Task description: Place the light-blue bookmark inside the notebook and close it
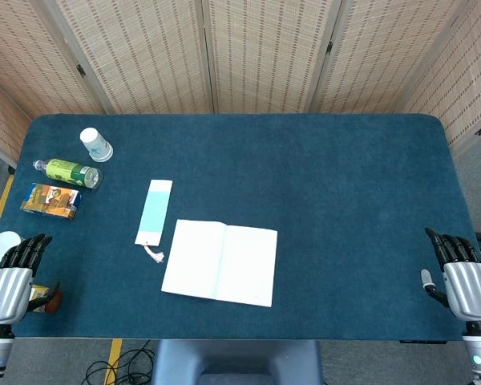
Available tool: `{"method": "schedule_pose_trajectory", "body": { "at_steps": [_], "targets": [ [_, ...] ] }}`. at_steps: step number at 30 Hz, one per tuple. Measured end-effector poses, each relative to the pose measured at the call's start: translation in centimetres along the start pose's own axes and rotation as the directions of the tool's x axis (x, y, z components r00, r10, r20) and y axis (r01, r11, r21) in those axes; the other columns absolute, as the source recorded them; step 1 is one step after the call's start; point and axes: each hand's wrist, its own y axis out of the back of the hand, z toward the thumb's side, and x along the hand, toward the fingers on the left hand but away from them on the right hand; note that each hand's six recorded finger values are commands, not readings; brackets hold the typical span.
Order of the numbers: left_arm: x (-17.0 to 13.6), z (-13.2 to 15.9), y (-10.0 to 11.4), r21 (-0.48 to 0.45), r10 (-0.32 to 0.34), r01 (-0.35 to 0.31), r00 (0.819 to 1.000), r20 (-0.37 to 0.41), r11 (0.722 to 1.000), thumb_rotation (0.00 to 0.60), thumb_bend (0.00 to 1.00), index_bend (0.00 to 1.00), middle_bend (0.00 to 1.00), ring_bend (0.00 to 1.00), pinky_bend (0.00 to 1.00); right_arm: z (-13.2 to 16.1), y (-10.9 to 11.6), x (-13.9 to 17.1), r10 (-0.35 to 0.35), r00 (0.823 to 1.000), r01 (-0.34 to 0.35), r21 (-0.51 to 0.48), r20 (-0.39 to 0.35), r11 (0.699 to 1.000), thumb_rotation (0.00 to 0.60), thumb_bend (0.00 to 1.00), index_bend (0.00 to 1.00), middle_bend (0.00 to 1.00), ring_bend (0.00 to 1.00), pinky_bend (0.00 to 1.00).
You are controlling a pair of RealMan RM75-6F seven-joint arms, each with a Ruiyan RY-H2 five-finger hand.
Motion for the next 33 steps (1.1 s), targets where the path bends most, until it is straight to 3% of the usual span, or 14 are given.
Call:
{"method": "schedule_pose_trajectory", "body": {
  "at_steps": [15,21,27,33],
  "targets": [
    [0.0,0.7,0.6,-0.02,0.022,-0.022,0.999,0.027,1.0,0.6,0.33,0.13,0.11,0.12,0.18,-0.3,0.2,0.8,-0.017,1.0,0.017,-0.023,-0.004,1.0,0.6,0.39,0.04,0.19,0.15,0.16],
    [1.2,2.0,1.3,-0.049,0.048,-0.043,0.994,0.096,0.998,0.6,0.33,0.21,0.17,0.17,0.18,-0.3,0.6,1.1,-0.027,1.0,0.027,-0.021,-0.012,0.999,0.6,0.39,0.04,0.19,0.15,0.16],
    [3.4,4.0,2.2,-0.057,0.071,-0.06,0.976,0.204,0.997,0.6,0.33,0.25,0.25,0.19,0.19,0.1,1.4,1.2,-0.046,0.998,0.045,-0.015,-0.032,0.999,0.6,0.39,0.04,0.19,0.15,0.16],
    [5.3,5.9,1.3,-0.045,0.015,-0.003,0.958,0.286,0.999,0.6,0.33,0.22,0.28,0.2,0.19,0.3,1.7,1.4,-0.05,0.998,0.05,-0.016,-0.04,0.999,0.6,0.39,0.04,0.19,0.15,0.16]
  ]
}}
